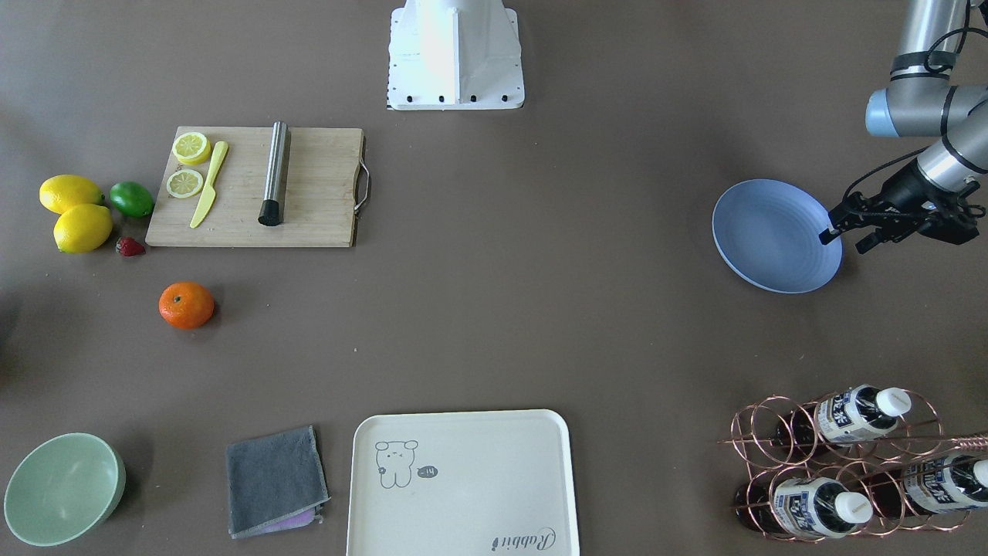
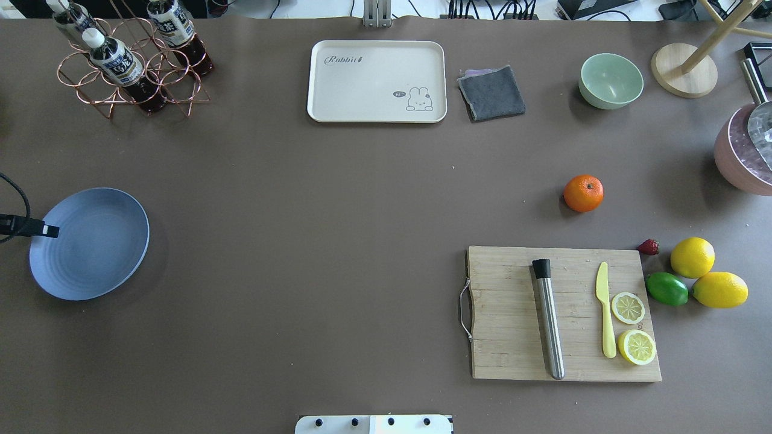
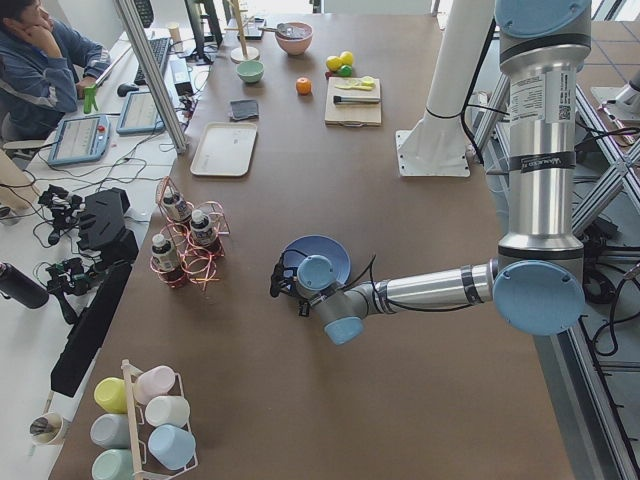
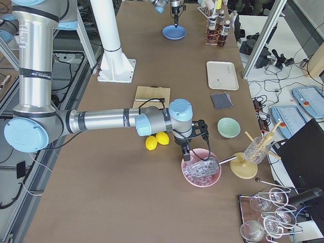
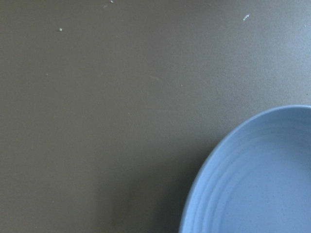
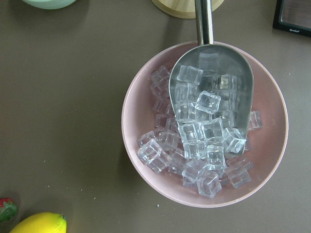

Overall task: Pick orange to plate
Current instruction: 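Reach the left gripper to the rim of the light blue plate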

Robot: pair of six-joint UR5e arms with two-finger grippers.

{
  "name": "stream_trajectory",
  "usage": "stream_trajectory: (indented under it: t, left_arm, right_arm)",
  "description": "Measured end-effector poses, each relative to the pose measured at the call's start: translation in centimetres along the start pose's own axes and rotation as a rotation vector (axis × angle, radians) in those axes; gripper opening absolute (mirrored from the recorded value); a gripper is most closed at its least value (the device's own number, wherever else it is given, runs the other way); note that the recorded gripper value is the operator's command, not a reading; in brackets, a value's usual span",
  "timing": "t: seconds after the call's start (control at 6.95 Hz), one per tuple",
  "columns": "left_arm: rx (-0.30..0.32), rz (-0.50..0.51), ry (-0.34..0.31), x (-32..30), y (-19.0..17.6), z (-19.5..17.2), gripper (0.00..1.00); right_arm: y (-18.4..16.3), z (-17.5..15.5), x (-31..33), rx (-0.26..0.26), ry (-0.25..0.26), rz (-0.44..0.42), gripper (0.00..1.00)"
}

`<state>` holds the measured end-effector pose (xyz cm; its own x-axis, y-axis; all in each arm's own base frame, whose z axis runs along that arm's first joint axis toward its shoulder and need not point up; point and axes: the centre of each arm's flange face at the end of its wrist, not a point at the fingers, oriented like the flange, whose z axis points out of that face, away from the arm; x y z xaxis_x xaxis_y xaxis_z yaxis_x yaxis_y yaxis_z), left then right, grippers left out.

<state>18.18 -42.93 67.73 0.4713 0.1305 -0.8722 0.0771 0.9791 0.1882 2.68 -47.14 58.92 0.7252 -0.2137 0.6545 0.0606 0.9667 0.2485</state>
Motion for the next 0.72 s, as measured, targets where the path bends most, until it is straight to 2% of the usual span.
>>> stream_trajectory:
  t: [0.14, 0.72]
  left_arm:
    - [-0.002, 0.016, 0.011, 0.4, 0.3, 0.3, 0.01]
    - [0.01, 0.002, 0.045, 1.9, -0.4, 0.2, 0.0]
  right_arm:
    - [0.0, 0.0, 0.0, 0.0, 0.0, 0.0, 1.0]
    - [-0.1, -0.1, 0.0, 0.001, -0.001, 0.0, 1.0]
